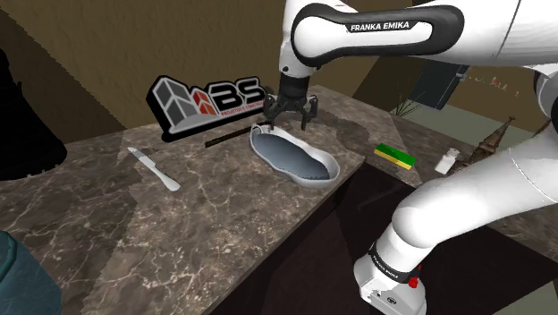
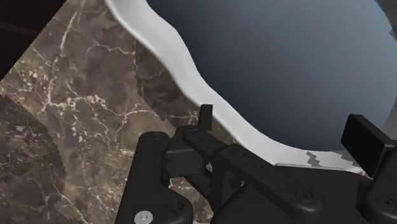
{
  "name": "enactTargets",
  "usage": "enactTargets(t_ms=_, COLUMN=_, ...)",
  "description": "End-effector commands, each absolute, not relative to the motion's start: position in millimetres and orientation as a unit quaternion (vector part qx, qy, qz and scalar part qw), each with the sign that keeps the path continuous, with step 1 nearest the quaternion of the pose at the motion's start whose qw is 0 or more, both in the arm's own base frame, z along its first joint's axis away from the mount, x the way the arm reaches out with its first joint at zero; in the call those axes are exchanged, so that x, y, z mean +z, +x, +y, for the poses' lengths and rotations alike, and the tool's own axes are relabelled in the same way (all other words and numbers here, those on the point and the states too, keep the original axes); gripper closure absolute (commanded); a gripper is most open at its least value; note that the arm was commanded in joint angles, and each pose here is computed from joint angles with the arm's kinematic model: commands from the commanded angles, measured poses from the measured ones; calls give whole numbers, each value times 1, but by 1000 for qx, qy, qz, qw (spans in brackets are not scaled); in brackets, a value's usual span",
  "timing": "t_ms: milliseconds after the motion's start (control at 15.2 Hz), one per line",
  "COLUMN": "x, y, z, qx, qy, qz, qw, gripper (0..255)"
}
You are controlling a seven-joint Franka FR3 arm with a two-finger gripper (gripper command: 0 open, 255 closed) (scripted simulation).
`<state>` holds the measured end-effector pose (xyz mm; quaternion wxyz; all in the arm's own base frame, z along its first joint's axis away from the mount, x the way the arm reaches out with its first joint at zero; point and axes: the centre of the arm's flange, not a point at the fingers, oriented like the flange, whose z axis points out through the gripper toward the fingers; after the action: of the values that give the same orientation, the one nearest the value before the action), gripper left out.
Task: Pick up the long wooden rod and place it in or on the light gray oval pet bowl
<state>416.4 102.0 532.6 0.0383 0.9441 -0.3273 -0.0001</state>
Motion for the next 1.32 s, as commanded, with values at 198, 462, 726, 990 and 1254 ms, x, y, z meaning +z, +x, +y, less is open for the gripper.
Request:
enactTargets(t_ms=198, x=510, y=478, z=115, qx=-3, qy=891, qz=-452, qw=28, gripper=0)
enactTargets(t_ms=462, x=494, y=528, z=114, qx=-5, qy=840, qz=-543, qw=20, gripper=0)
enactTargets(t_ms=726, x=479, y=577, z=104, qx=-7, qy=779, qz=-627, qw=12, gripper=0)
enactTargets(t_ms=990, x=463, y=610, z=90, qx=-9, qy=731, qz=-683, qw=6, gripper=0)
enactTargets(t_ms=1254, x=442, y=609, z=90, qx=-9, qy=731, qz=-683, qw=6, gripper=0)
